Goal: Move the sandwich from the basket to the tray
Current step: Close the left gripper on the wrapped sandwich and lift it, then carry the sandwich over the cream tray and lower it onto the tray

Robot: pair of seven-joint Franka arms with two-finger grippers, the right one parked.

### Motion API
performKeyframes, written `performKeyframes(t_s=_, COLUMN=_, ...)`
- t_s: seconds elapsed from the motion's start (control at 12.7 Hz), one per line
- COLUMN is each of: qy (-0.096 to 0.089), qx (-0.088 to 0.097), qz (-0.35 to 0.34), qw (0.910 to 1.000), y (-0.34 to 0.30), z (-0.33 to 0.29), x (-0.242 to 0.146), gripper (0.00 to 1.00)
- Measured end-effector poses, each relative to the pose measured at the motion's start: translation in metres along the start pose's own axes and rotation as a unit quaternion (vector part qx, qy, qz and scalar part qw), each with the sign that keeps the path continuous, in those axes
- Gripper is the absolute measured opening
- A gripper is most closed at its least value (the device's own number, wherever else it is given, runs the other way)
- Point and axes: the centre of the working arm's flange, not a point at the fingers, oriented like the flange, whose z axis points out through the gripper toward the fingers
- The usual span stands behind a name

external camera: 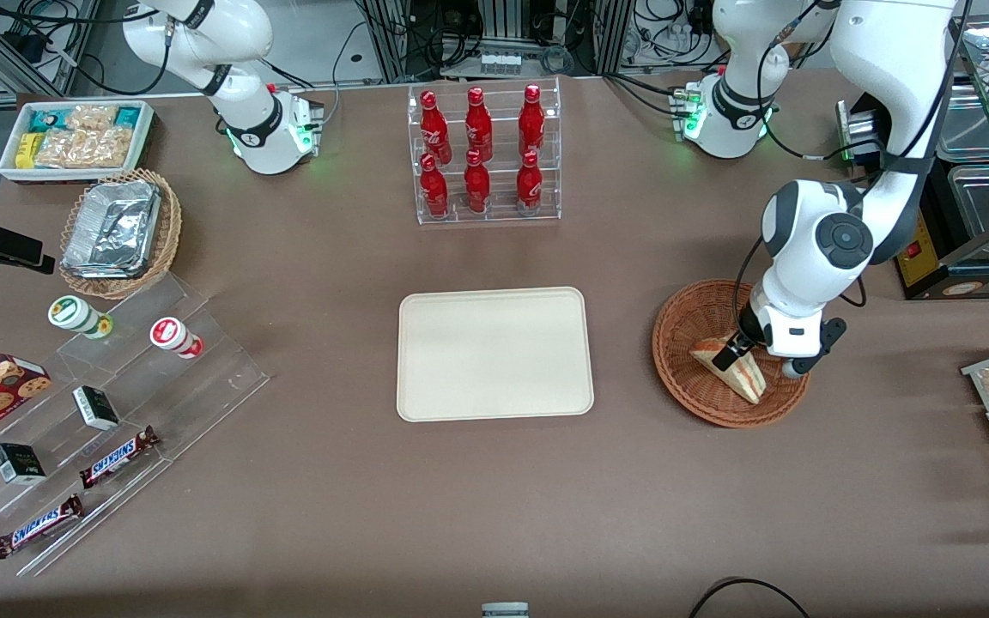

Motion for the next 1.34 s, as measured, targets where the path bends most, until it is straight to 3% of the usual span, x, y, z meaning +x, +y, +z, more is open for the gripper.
performKeyframes(t_s=0.16, qy=-0.005, qx=0.004, qz=0.0, qw=1.0, y=-0.001, z=0.008, x=-0.001, gripper=0.99)
performKeyframes(t_s=0.24, qy=-0.006, qx=0.006, qz=0.0, qw=1.0, y=-0.002, z=0.012, x=-0.001, gripper=0.93)
performKeyframes(t_s=0.47, qy=-0.007, qx=0.005, qz=0.0, qw=1.0, y=0.0, z=0.019, x=0.001, gripper=0.54)
performKeyframes(t_s=0.63, qy=0.002, qx=-0.005, qz=0.0, qw=1.0, y=0.009, z=0.007, x=0.008, gripper=0.37)
performKeyframes(t_s=0.79, qy=0.003, qx=0.001, qz=0.006, qw=1.0, y=0.027, z=-0.031, x=0.021, gripper=0.3)
performKeyframes(t_s=0.94, qy=0.003, qx=0.025, qz=0.035, qw=0.9991, y=0.062, z=-0.097, x=0.019, gripper=0.24)
performKeyframes(t_s=1.1, qy=0.005, qx=0.027, qz=0.071, qw=0.9971, y=0.107, z=-0.159, x=-0.005, gripper=0.16)
performKeyframes(t_s=1.34, qy=0.003, qx=0.016, qz=0.142, qw=0.9897, y=0.166, z=-0.184, x=-0.078, gripper=0.16)
